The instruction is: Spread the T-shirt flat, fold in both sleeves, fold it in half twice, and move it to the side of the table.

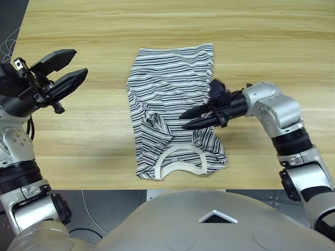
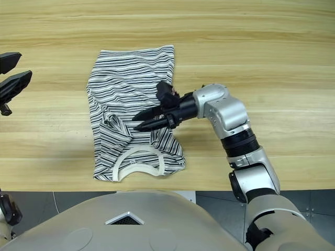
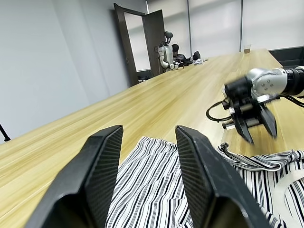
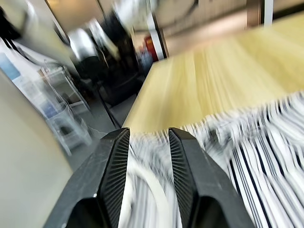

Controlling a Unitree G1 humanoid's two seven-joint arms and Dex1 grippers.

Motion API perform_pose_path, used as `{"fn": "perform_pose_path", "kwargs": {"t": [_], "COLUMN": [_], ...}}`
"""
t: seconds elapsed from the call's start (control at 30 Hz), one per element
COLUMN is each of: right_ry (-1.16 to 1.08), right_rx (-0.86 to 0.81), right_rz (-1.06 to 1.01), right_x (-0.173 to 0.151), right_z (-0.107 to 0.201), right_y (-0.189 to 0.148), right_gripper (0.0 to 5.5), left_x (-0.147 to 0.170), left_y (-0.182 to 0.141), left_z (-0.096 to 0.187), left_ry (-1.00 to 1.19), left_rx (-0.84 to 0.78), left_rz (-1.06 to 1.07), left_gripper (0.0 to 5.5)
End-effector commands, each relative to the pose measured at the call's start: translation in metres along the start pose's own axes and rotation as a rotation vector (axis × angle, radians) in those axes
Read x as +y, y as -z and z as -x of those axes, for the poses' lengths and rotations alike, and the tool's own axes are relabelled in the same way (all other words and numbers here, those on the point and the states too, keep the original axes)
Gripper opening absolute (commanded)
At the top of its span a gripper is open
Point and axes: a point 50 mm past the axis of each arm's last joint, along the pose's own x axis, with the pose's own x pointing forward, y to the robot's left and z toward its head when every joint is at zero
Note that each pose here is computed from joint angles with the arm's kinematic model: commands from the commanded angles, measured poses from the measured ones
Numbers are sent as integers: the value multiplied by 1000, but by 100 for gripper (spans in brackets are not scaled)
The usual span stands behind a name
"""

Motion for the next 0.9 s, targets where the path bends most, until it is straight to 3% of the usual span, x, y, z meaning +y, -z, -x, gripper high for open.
{"fn": "perform_pose_path", "kwargs": {"t": [0.03, 0.13, 0.17, 0.2, 0.27, 0.3, 0.37, 0.47, 0.6, 0.7, 0.9], "right_ry": [-69, 177, 367, 546, 636, 571, 470, 265, 102, -6, -102], "right_rx": [-360, -593, -486, -267, 209, 355, 583, 856, 957, 974, 922], "right_rz": [-8, 108, 247, 415, 662, 726, 827, 1019, 1146, 1116, 1165], "right_x": [5, -4, -6, -6, 4, 21, 47, 80, 102, 101, 92], "right_z": [21, 68, 85, 101, 124, 135, 146, 139, 141, 133, 116], "right_y": [-59, -105, -103, -90, -54, -37, -14, 6, 9, 32, 67], "right_gripper": [151, 151, 151, 151, 151, 151, 151, 186, 265, 265, 265], "left_x": [0, 0, 0, -1, -2, -7, -24, -52, -75, -86, -110], "left_y": [2, 10, 15, 25, 46, 52, 50, 29, 16, 24, 37], "left_z": [-9, -19, -23, -25, -28, -30, -35, -33, -20, -2, 16], "left_ry": [29, 27, 17, 8, -36, -40, 65, 400, 692, 828, 978], "left_rx": [-16, -12, 26, 109, 306, 431, 518, 627, 740, 871, 919], "left_rz": [4, 10, 11, 7, -47, -223, -513, -854, -928, -881, -853], "left_gripper": [209, 209, 209, 209, 209, 209, 209, 260, 329, 329, 329]}}
